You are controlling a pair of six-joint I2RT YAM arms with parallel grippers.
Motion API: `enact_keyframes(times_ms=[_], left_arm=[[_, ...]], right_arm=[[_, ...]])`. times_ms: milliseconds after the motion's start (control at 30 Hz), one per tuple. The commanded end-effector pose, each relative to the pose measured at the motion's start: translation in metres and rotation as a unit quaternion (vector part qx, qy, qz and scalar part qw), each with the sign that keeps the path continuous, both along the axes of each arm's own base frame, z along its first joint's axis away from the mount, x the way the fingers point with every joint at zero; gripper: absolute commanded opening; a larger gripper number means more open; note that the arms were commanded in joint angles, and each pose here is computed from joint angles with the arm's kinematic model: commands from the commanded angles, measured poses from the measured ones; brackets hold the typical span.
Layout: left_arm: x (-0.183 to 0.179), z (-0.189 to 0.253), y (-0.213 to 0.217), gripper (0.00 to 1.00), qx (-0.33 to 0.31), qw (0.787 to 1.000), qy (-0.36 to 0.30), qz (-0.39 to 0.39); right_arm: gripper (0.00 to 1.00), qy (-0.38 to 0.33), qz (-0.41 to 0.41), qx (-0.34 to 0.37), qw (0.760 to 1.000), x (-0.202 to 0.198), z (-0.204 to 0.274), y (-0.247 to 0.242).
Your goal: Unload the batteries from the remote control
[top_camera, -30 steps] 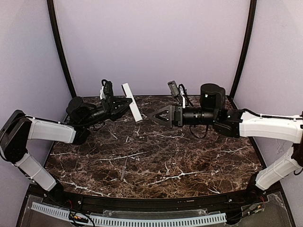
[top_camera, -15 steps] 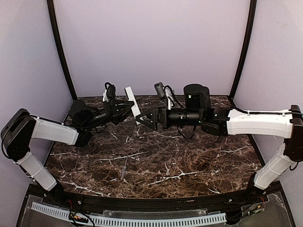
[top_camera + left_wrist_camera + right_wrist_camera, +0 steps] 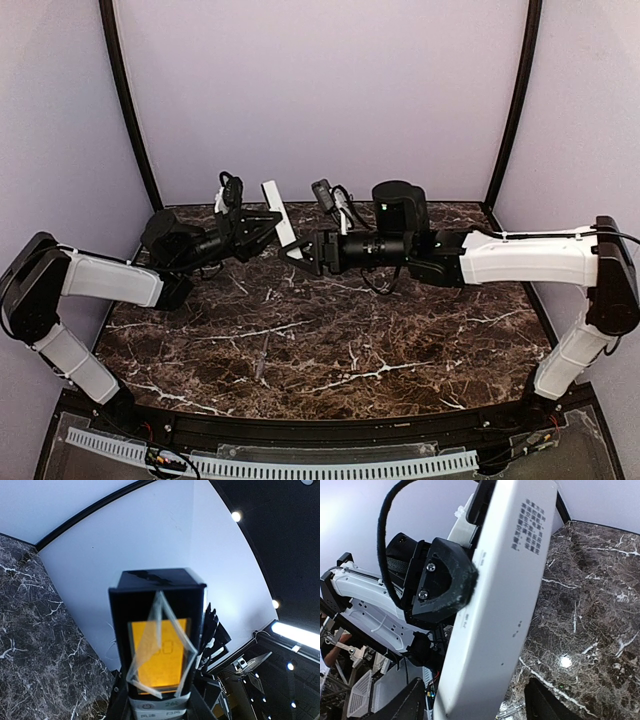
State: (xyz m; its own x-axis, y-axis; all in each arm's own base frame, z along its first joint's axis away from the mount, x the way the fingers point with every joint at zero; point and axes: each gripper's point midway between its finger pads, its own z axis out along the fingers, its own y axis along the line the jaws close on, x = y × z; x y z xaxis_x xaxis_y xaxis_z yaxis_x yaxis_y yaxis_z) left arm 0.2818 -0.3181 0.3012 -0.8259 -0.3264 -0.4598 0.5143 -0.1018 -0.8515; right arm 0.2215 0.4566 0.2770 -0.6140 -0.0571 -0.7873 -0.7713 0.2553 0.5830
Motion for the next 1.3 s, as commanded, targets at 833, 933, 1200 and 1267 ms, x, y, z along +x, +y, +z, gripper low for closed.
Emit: enact_keyframes(times_ms=[833, 933, 1200, 1267], left_arm=[[-0.044, 0.05, 0.025, 0.55, 0.013, 0.985, -0.168, 0.035], [-0.044, 0.043, 0.029, 0.74, 0.061, 0.982, -0.171, 0.055], [-0.054, 0.03, 0.041, 0.85, 0.153, 0.967, -0.193, 0.072], [-0.058, 0.027, 0.044, 0.84, 0.177, 0.96, -0.205, 0.072]], right_arm=[[0.0, -0.019, 0.045, -0.017, 0.999, -0.013, 0.006, 0.011], [0.0, -0.044, 0.035, -0.052, 0.997, -0.014, -0.002, 0.004], [0.0, -0.098, 0.05, -0.121, 0.987, -0.028, -0.012, -0.019], [0.0, -0.114, 0.062, -0.126, 0.984, -0.034, -0.008, -0.025]])
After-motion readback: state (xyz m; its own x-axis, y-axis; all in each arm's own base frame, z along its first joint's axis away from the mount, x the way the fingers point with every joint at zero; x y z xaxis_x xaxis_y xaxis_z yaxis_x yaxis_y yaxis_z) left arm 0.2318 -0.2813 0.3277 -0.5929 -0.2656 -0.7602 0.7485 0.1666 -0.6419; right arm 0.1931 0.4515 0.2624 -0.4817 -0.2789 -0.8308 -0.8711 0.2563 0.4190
